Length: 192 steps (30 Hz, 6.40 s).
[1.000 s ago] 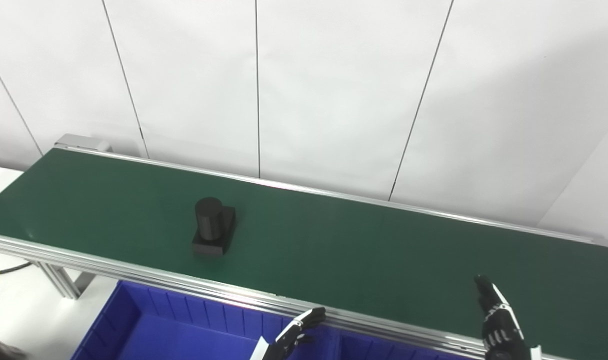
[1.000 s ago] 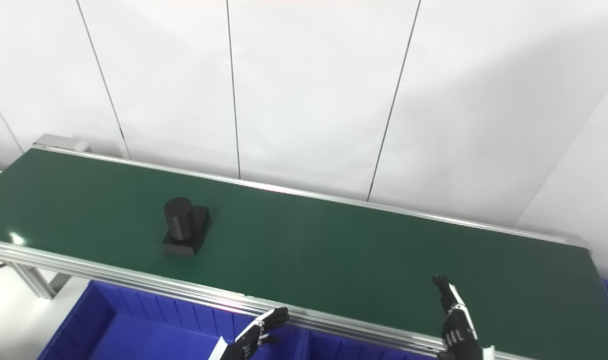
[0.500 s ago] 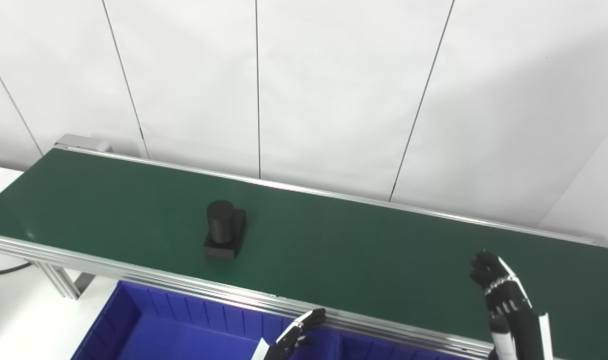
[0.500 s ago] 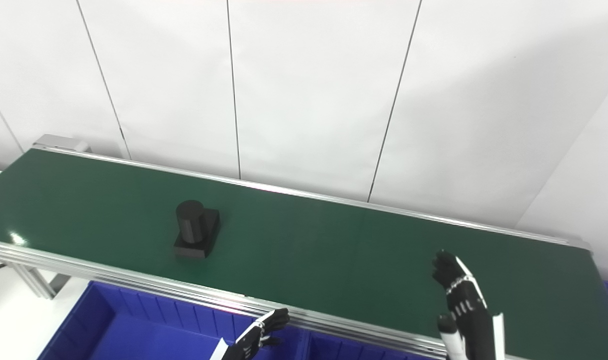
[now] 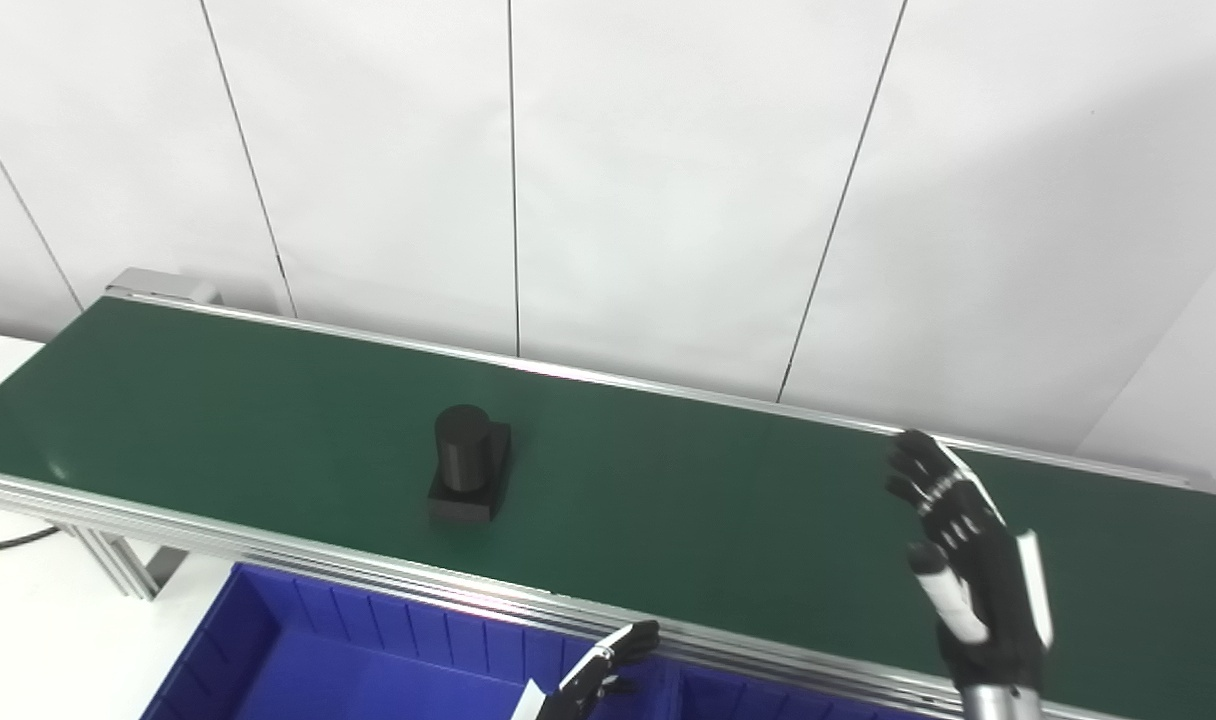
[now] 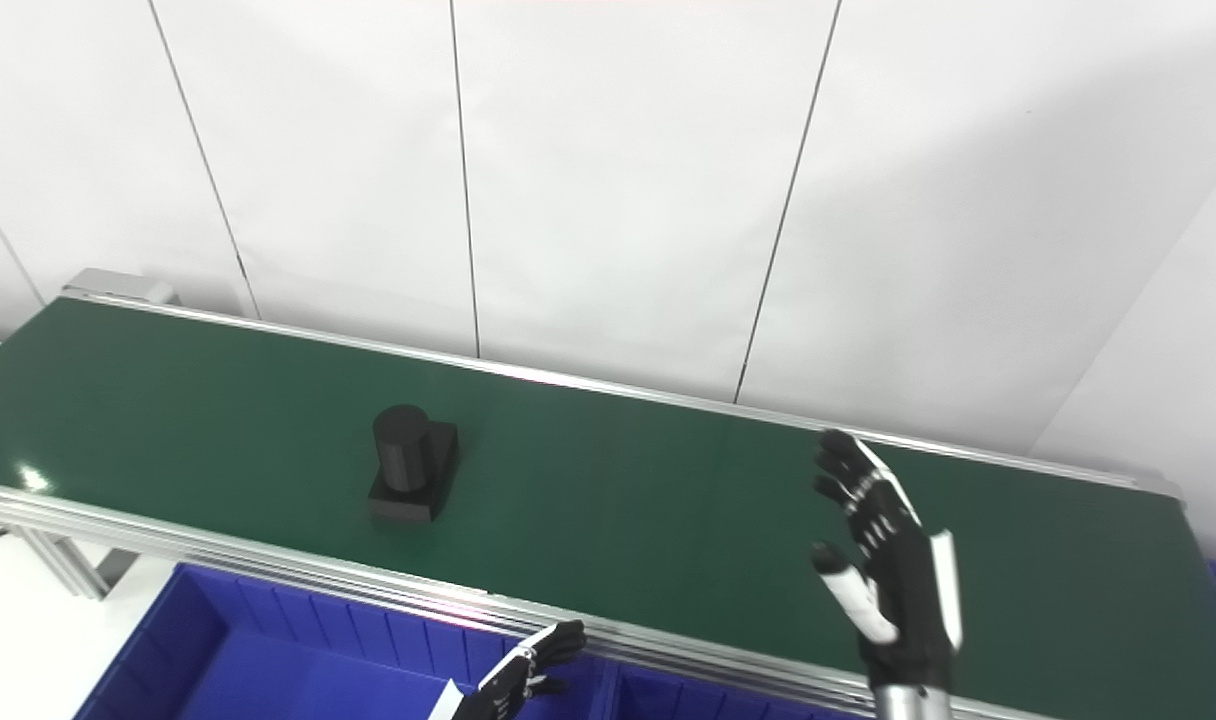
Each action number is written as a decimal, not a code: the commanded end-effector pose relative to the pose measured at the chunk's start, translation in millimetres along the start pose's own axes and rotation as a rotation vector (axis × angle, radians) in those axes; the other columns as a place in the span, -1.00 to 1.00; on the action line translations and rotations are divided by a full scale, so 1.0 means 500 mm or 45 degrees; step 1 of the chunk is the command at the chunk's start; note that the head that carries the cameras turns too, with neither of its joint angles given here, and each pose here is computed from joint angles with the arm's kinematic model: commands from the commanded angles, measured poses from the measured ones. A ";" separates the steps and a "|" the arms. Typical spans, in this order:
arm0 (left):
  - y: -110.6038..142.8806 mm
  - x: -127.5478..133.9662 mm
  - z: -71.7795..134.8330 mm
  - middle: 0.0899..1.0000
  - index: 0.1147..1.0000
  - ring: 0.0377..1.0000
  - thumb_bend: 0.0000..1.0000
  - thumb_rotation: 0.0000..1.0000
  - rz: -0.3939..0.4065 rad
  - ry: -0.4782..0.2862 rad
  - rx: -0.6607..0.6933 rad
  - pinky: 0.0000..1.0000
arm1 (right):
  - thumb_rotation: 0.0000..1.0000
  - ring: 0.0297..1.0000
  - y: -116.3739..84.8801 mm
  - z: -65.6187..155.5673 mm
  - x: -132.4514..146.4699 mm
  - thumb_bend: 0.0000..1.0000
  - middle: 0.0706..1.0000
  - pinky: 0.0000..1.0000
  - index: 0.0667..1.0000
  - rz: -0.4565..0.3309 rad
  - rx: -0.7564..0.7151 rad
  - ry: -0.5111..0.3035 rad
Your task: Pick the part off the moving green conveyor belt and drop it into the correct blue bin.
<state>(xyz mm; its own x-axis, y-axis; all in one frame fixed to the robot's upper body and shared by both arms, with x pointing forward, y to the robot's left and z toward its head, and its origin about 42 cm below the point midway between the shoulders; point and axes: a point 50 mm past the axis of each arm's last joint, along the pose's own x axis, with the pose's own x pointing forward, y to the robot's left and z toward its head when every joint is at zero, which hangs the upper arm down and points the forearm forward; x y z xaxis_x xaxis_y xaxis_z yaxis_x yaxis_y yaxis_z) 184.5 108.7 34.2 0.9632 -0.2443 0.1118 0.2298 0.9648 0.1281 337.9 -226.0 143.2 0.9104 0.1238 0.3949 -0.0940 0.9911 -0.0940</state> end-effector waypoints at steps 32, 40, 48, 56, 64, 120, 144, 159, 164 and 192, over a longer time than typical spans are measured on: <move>-0.054 0.004 0.037 0.66 0.66 0.67 0.71 0.87 -0.027 -0.149 0.010 0.47 | 0.00 0.52 0.116 -0.013 0.263 0.93 0.73 0.34 0.76 0.312 -0.332 -0.007; -0.076 0.001 0.045 0.64 0.65 0.64 0.76 0.87 -0.017 -0.167 0.005 0.47 | -0.23 0.47 0.154 -0.020 0.276 0.94 0.71 0.25 0.75 0.340 -0.354 0.074; -0.081 0.003 0.049 0.64 0.65 0.62 0.75 0.84 -0.013 -0.179 0.003 0.43 | -0.27 0.37 0.204 -0.024 0.288 0.93 0.67 0.14 0.67 0.358 -0.397 0.129; -0.083 0.006 0.048 0.64 0.65 0.61 0.70 0.85 0.007 -0.189 0.014 0.43 | -0.23 0.22 0.232 -0.036 0.296 0.93 0.58 0.02 0.59 0.386 -0.465 0.131; -0.088 0.006 0.053 0.64 0.65 0.63 0.67 0.85 0.012 -0.207 0.017 0.42 | -0.28 0.18 0.248 -0.047 0.300 0.92 0.51 -0.03 0.54 0.410 -0.508 0.160; -0.093 0.008 0.068 0.64 0.64 0.63 0.69 0.79 0.040 -0.225 -0.016 0.42 | -1.00 -0.45 0.281 -0.045 0.265 0.04 -0.28 -0.52 -0.04 0.536 -0.725 -0.048; 0.007 0.012 0.083 0.83 0.91 0.83 0.72 1.00 0.044 -0.224 -0.092 0.78 | -1.00 -0.45 0.167 0.081 0.219 0.04 -0.27 -0.53 -0.03 0.242 -0.692 -0.190; 0.074 0.033 0.126 0.89 0.98 0.87 0.57 1.00 0.043 -0.309 -0.151 0.82 | -1.00 -0.46 0.085 0.093 0.097 0.04 -0.26 -0.56 -0.03 0.154 -0.712 -0.028; 0.083 0.048 0.146 0.83 0.89 0.81 0.64 1.00 0.045 -0.330 -0.167 0.75 | -1.00 -0.45 0.063 0.121 0.040 0.04 -0.26 -0.56 -0.02 0.118 -0.728 0.019; 0.096 0.090 0.178 0.81 0.90 0.82 0.62 1.00 0.059 -0.351 -0.162 0.74 | -1.00 -0.45 -0.046 0.126 -0.219 0.04 -0.26 -0.53 -0.02 0.192 -0.846 0.252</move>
<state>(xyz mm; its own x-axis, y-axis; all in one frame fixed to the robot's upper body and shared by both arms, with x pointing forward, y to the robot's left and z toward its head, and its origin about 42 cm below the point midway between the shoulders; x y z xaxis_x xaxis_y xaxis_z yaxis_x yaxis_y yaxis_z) 222.4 140.0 121.3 0.9248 -0.1949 0.3267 0.2095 0.9778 -0.0096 216.4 -258.7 153.4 0.9846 0.1381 0.1073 -0.0270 0.7262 -0.6870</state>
